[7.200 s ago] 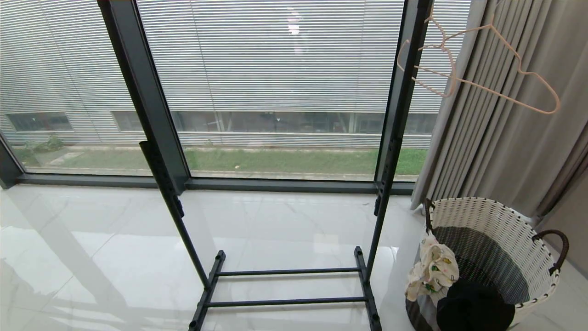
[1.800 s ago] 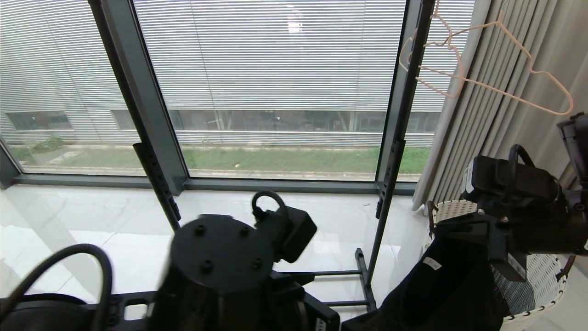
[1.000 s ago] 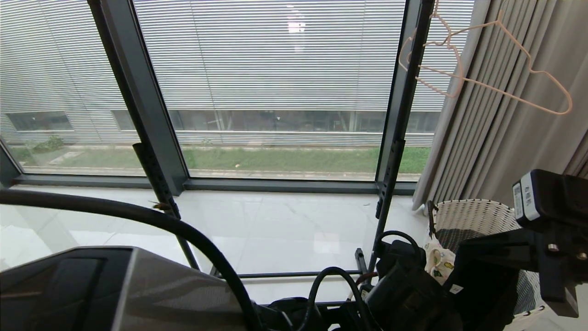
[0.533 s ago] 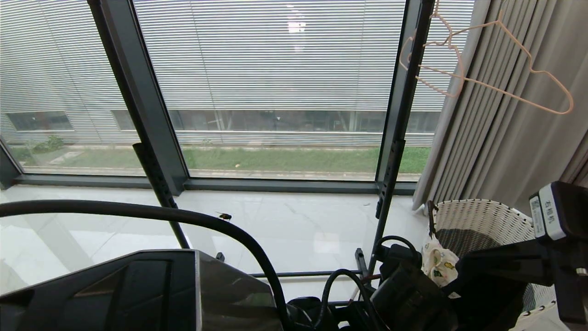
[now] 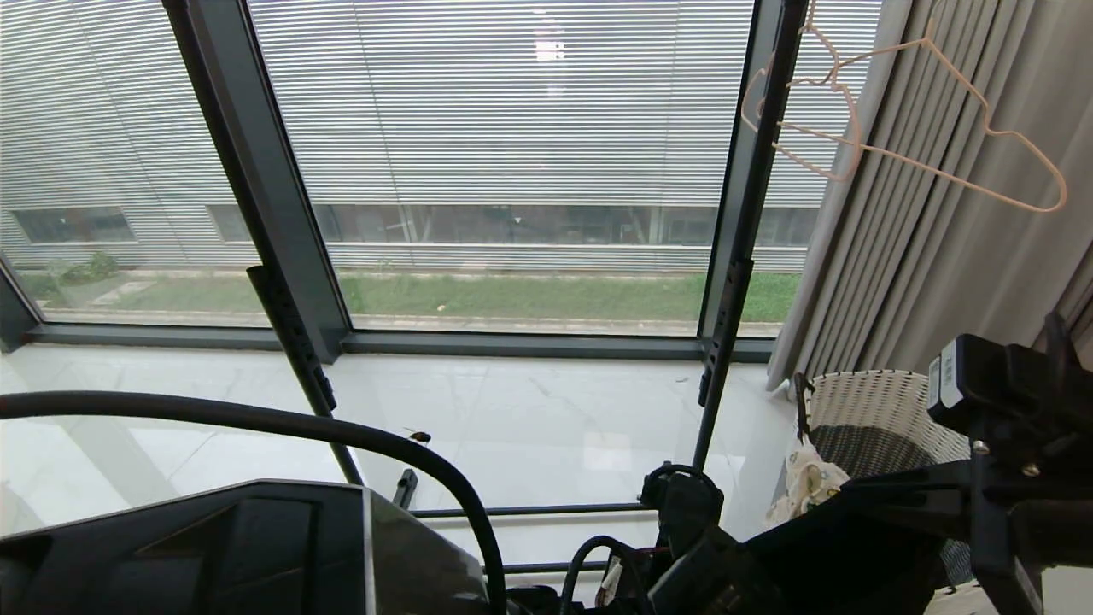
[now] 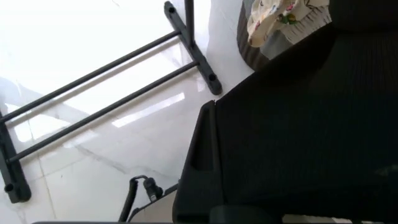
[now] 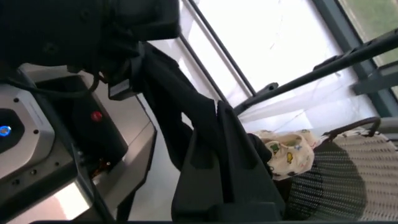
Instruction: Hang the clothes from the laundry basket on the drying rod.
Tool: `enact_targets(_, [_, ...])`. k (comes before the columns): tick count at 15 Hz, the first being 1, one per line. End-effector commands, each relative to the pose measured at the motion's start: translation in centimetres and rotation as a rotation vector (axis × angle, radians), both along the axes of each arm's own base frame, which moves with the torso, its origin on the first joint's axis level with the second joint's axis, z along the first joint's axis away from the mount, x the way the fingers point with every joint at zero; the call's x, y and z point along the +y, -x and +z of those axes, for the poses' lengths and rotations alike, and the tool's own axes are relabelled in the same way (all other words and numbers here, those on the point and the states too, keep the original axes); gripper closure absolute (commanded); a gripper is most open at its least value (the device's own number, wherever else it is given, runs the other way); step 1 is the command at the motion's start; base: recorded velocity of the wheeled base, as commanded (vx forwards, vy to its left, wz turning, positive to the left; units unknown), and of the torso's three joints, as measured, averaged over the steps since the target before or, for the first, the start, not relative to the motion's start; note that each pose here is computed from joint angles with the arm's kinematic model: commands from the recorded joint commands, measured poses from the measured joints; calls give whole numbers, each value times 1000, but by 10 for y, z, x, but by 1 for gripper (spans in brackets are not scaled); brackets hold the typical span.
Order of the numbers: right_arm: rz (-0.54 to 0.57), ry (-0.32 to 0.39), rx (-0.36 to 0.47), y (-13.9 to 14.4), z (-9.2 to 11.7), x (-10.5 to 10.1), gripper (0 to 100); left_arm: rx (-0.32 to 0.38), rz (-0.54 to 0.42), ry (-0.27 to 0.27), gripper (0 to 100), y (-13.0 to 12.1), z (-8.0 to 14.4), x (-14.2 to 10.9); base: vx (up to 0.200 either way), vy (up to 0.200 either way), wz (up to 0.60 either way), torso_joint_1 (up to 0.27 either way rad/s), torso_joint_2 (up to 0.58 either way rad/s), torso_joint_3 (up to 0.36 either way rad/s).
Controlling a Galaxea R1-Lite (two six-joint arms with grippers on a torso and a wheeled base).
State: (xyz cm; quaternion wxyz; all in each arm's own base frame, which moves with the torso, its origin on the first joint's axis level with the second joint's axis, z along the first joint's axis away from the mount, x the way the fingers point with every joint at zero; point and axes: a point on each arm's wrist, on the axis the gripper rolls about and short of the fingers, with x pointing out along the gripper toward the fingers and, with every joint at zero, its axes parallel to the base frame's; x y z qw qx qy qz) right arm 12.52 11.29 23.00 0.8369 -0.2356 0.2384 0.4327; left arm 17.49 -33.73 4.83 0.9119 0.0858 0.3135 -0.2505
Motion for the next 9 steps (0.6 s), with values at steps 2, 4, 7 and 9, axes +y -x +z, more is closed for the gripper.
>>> enact_targets(2, [-23, 13, 42, -12, -10, 9, 100, -49, 36, 77, 100, 14, 42, 49, 0, 0, 0, 0, 0, 0])
enact_targets(4, [-20, -12, 19, -22, -12, 19, 100, -78, 1, 202, 100, 30, 88, 85, 0, 0, 0, 0, 0, 0])
enact_targets(7, [2, -62, -39, -33, -12, 34, 100, -128, -13, 310, 100, 54, 142, 129, 0, 0, 0, 0, 0, 0])
enact_targets(9, [30, -92, -69, -33, -9, 42, 100, -155, -11, 359, 100, 66, 164, 154, 0, 0, 0, 0, 0, 0])
